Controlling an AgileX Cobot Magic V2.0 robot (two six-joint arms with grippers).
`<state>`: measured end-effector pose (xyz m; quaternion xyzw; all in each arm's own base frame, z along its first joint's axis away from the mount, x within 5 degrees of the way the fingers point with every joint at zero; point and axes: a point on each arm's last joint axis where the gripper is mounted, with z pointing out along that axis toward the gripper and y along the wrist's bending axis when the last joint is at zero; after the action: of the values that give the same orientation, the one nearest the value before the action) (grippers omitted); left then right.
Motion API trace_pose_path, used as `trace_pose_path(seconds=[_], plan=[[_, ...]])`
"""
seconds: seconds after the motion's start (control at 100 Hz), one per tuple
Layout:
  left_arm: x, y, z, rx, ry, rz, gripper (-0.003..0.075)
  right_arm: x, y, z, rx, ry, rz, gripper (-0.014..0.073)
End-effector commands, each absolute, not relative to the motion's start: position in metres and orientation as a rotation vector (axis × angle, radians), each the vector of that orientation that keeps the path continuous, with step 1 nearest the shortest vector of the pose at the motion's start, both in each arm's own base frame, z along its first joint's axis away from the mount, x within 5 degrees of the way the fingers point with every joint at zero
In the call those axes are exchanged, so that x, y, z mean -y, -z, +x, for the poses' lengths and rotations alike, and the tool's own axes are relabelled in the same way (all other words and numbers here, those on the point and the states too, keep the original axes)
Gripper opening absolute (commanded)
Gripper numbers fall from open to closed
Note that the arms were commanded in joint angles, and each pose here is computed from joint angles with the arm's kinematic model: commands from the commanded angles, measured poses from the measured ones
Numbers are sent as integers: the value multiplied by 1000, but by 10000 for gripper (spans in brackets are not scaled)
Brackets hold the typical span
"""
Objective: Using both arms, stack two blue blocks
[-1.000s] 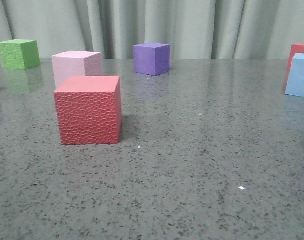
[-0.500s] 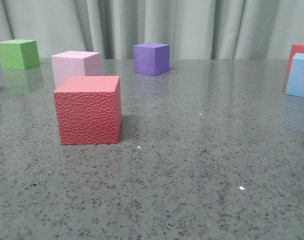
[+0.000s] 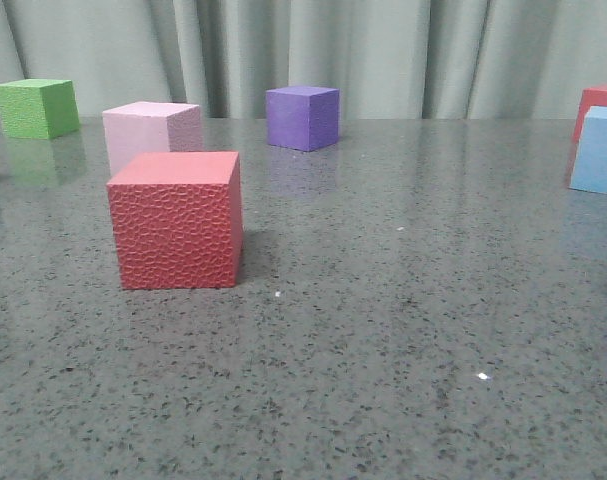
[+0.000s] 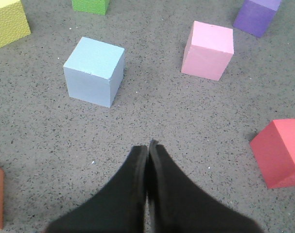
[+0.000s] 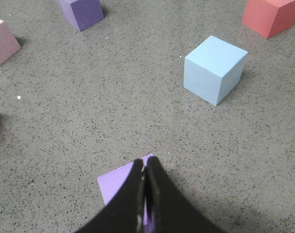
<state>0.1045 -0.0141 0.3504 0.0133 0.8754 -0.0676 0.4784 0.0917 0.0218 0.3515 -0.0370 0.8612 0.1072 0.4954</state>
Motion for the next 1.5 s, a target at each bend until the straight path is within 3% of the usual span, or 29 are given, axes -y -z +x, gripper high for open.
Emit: trace_pose_path(seconds=[0.0, 0.18, 0.32, 0.39, 0.52, 0.61, 0.7, 1.14, 1.49], plan=[[16, -365, 107, -2051, 196, 20, -18, -22, -367, 95, -2002, -268, -76, -69], [16, -365, 107, -2051, 196, 20, -4, -22, -367, 94, -2002, -268, -76, -65], [16, -365, 107, -2051, 193, 26, 146, -22, -366, 94, -2006, -268, -77, 6], [16, -365, 107, -2051, 190, 30, 272, -22, -366, 94, -2010, -268, -78, 102], [16, -365, 107, -2051, 190, 30, 556, -22, -365, 94, -2021, -269, -79, 372], [16, -365, 107, -2051, 186, 32, 671, -22, -365, 94, -2017, -269, -79, 561], [15, -365, 108, -2051, 182, 33, 682, -22, -365, 94, -2016, -269, -79, 667], [15, -365, 108, -2051, 173, 35, 682, -24, -369, 95, -1983, -320, -59, 646], [15, -365, 108, -2051, 173, 35, 681, -25, -391, 120, -1926, -366, 46, 646]])
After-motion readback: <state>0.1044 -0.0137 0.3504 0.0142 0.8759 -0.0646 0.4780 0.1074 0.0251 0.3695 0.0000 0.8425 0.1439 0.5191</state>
